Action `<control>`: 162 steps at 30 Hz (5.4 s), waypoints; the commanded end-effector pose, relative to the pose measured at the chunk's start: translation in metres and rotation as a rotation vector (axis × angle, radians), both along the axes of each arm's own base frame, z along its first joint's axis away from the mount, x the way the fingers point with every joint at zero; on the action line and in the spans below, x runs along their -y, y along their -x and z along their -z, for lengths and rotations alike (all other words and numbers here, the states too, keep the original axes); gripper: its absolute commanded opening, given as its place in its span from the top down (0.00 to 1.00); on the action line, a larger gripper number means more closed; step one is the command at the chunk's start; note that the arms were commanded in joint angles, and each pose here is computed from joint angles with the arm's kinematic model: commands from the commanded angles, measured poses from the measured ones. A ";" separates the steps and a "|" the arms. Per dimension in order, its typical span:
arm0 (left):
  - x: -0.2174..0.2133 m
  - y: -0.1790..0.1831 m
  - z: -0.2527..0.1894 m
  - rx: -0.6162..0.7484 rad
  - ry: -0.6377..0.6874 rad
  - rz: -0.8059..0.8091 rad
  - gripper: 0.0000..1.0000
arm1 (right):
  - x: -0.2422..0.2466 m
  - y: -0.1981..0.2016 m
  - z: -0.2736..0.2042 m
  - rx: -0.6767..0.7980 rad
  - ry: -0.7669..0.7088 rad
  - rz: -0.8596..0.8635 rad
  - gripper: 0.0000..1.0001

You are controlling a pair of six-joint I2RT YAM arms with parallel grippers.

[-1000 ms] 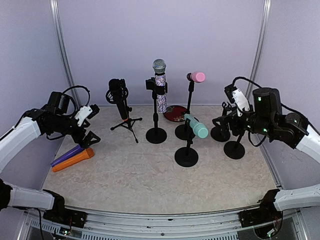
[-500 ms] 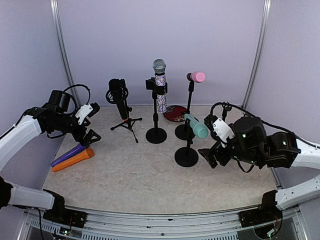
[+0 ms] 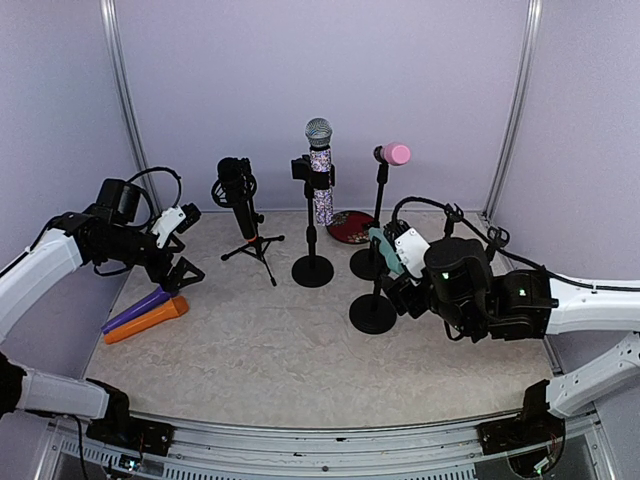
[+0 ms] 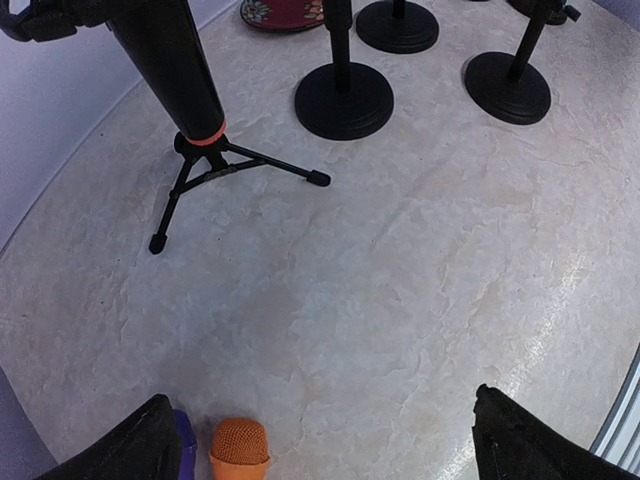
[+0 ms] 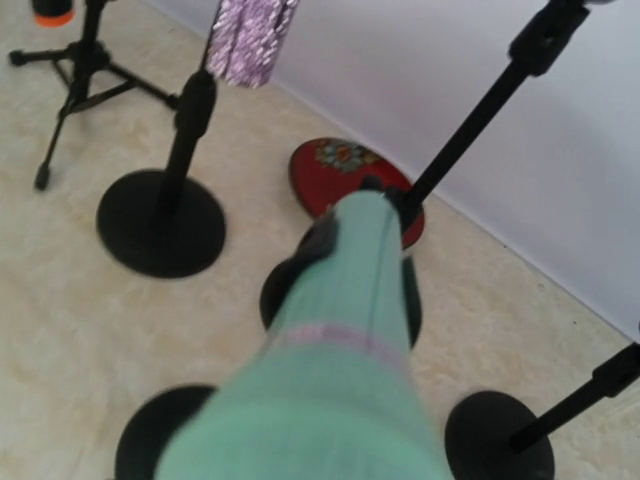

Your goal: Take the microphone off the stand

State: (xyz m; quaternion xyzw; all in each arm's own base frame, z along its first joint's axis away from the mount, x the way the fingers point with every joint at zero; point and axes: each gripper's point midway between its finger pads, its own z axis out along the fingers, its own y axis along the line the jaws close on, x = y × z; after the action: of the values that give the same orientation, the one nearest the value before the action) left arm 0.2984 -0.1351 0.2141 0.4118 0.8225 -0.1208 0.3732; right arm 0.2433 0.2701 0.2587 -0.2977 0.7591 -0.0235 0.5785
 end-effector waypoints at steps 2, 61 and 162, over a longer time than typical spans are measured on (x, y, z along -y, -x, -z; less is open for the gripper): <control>0.009 0.007 0.002 0.016 0.045 0.047 0.01 | -0.011 -0.012 -0.027 0.084 -0.098 0.057 0.28; 0.079 0.008 -0.011 -0.003 0.288 0.168 0.40 | -0.295 0.058 -0.095 0.165 -0.356 -0.500 1.00; 0.039 0.135 -0.049 0.079 0.108 0.606 0.27 | -0.311 0.104 -0.105 -0.343 -0.447 -0.879 1.00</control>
State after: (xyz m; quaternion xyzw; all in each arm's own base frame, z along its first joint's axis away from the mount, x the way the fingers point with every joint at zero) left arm 0.1797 -0.1673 0.2642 0.5934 0.6628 -0.2433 0.3865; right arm 0.1499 0.5615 0.3227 -0.4560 0.6796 0.3611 0.4470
